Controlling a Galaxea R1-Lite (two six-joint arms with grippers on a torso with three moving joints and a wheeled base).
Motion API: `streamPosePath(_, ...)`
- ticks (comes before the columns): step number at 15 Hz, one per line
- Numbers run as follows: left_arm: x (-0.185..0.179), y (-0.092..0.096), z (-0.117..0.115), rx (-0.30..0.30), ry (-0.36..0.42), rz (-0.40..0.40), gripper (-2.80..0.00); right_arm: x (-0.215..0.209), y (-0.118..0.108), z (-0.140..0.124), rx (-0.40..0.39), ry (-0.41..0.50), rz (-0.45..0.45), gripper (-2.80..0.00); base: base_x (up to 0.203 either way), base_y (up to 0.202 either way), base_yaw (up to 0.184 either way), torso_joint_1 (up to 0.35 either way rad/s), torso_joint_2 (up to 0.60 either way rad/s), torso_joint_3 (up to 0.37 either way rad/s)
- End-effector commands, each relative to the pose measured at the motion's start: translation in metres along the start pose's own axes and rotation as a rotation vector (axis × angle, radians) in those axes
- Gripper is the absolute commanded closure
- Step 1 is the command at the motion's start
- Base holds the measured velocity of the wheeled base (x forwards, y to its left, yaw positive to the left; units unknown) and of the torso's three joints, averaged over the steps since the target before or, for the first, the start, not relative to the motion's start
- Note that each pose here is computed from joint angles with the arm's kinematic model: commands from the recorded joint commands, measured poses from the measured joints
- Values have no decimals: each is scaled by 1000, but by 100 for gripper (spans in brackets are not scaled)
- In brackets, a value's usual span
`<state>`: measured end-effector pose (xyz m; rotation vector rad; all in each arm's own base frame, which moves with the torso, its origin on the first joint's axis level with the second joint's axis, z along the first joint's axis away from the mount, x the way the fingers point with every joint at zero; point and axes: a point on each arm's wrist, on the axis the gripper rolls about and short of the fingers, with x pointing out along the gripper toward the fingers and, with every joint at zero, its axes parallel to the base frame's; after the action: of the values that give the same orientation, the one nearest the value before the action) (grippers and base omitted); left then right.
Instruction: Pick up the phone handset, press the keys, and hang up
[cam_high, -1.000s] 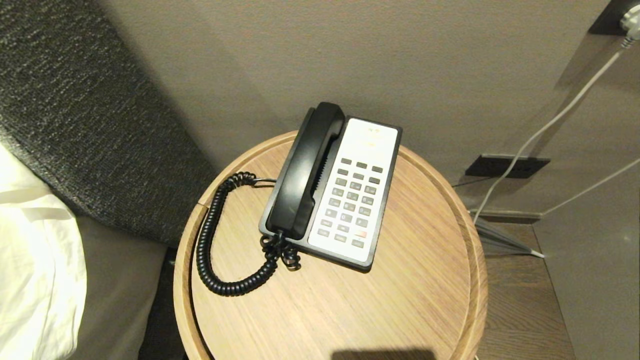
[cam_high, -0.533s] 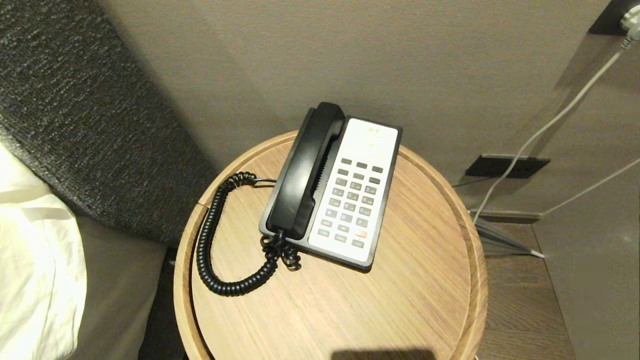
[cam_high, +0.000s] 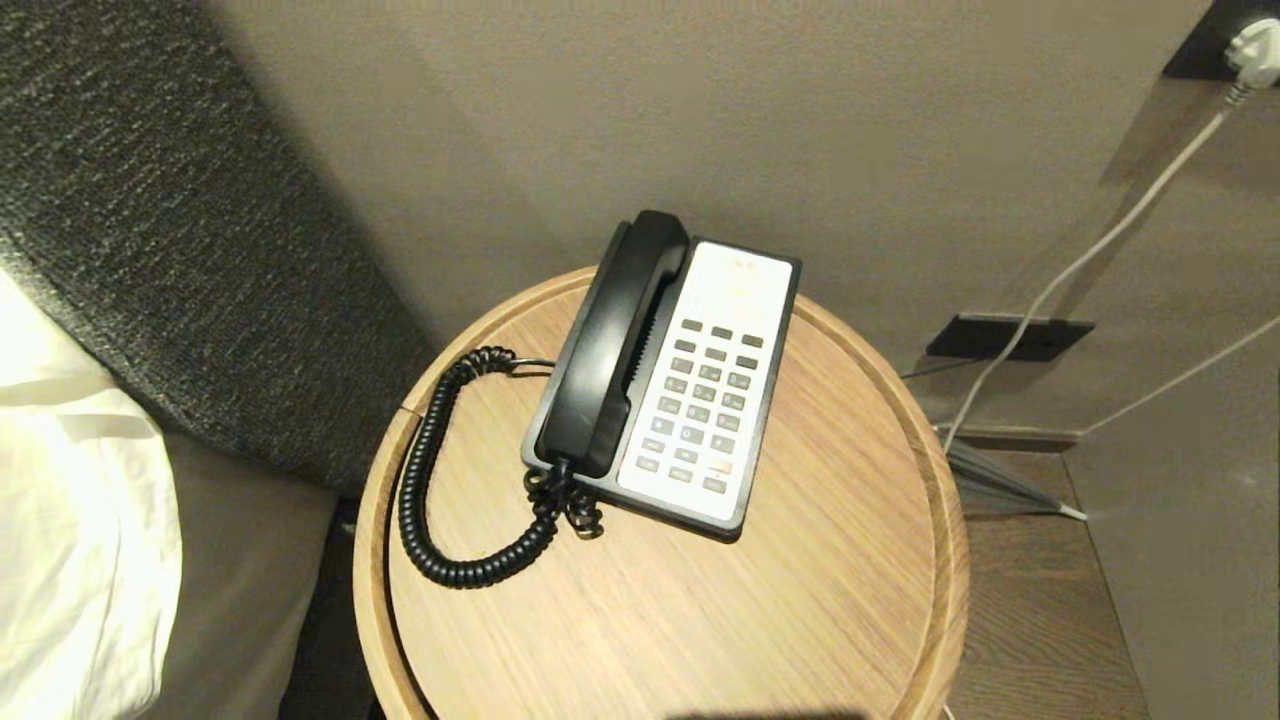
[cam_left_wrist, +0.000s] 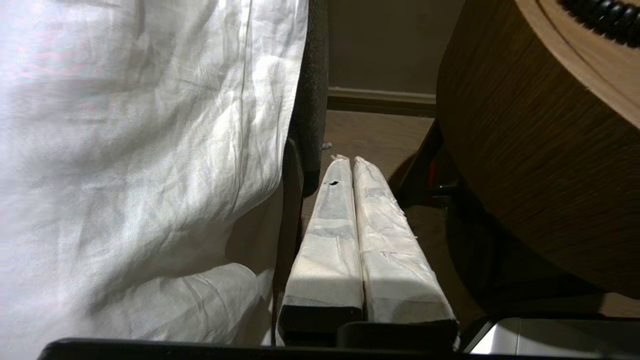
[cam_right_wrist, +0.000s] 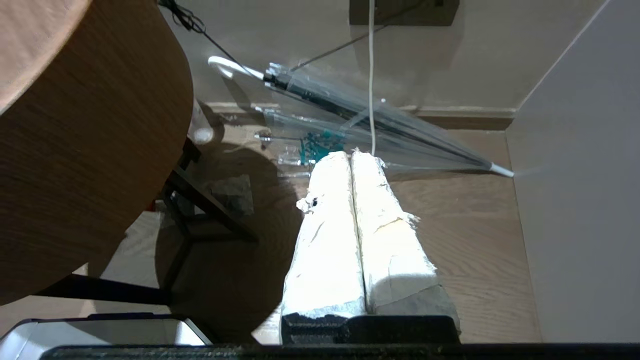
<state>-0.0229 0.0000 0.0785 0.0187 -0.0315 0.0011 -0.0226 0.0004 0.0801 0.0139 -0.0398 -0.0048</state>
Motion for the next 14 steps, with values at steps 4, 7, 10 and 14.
streamPosePath(4, 1, 0, -4, -20, 10, 2, 0, 1, 0, -5, 0, 21, 0, 0, 0, 0, 0, 2, 2, 183)
streamPosePath(7, 1, 0, -4, -20, 10, 2, 0, 1, 0, -5, 0, 21, 0, 0, 0, 0, 0, 1, 1, 200)
streamPosePath(10, 1, 0, -4, -20, 9, 2, 0, 1, 0, -5, 0, 21, 0, 0, 0, 0, 0, 0, -1, 202)
streamPosePath(14, 1, 0, -4, -21, 8, 2, 0, 1, 0, -5, 0, 21, 0, 0, 0, 0, 0, 3, 2, 203)
